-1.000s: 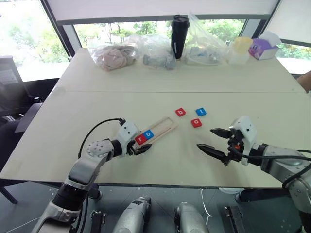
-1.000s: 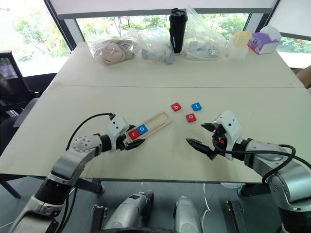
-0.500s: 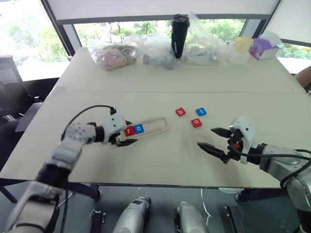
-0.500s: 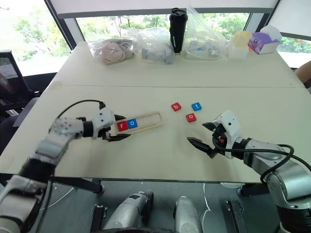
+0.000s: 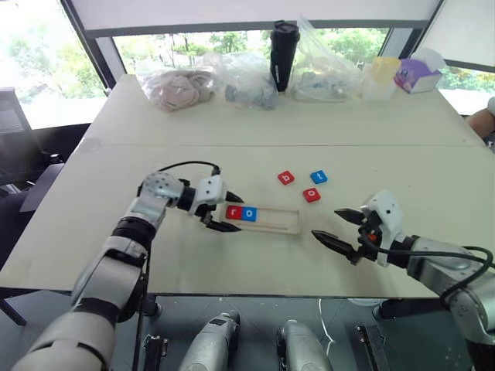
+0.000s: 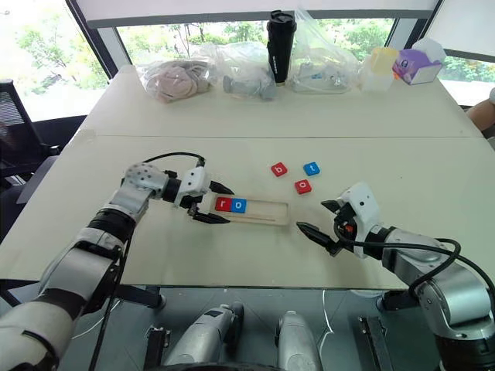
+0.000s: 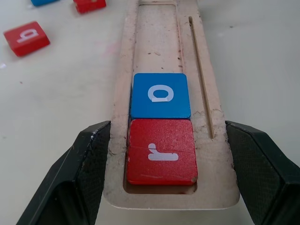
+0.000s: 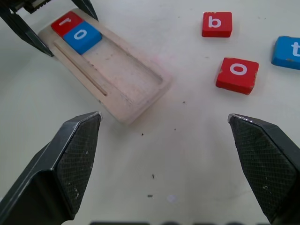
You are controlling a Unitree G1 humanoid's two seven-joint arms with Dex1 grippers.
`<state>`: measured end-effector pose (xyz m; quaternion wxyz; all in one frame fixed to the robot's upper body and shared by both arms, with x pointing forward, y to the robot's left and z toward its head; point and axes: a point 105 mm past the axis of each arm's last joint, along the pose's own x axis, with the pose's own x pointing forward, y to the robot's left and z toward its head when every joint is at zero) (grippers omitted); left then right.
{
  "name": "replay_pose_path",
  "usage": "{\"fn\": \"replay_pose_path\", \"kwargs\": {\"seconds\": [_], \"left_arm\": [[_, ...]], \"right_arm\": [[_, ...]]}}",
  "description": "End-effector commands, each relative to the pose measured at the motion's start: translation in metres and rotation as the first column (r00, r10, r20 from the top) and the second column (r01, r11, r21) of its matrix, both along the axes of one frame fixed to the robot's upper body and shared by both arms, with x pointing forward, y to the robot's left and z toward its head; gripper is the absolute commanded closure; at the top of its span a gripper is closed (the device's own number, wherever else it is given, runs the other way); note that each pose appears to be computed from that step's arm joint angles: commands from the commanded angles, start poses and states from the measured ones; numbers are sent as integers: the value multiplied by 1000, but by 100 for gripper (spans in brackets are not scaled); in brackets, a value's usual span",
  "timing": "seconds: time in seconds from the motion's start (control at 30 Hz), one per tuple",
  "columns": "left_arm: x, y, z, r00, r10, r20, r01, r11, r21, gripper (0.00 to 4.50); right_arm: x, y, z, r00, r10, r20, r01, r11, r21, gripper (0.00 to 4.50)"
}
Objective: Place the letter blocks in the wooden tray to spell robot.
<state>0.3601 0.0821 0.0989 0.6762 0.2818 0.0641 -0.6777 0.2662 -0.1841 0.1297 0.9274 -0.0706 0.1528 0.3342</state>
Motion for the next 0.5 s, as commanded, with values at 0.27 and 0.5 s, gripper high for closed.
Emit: {"fn": "replay_pose_path", "kwargs": {"seconds": [0.27, 0.5], "left_arm": [[14, -3, 4, 996, 24, 86, -28, 999, 43, 4], [7, 9, 32, 1000, -20, 5, 20, 999, -43, 4]], "right_arm": [[-2, 7, 17, 997, 14, 70, -14, 1000, 0, 0], [7, 11, 25, 995, 22, 95, -25, 999, 39, 0]]}}
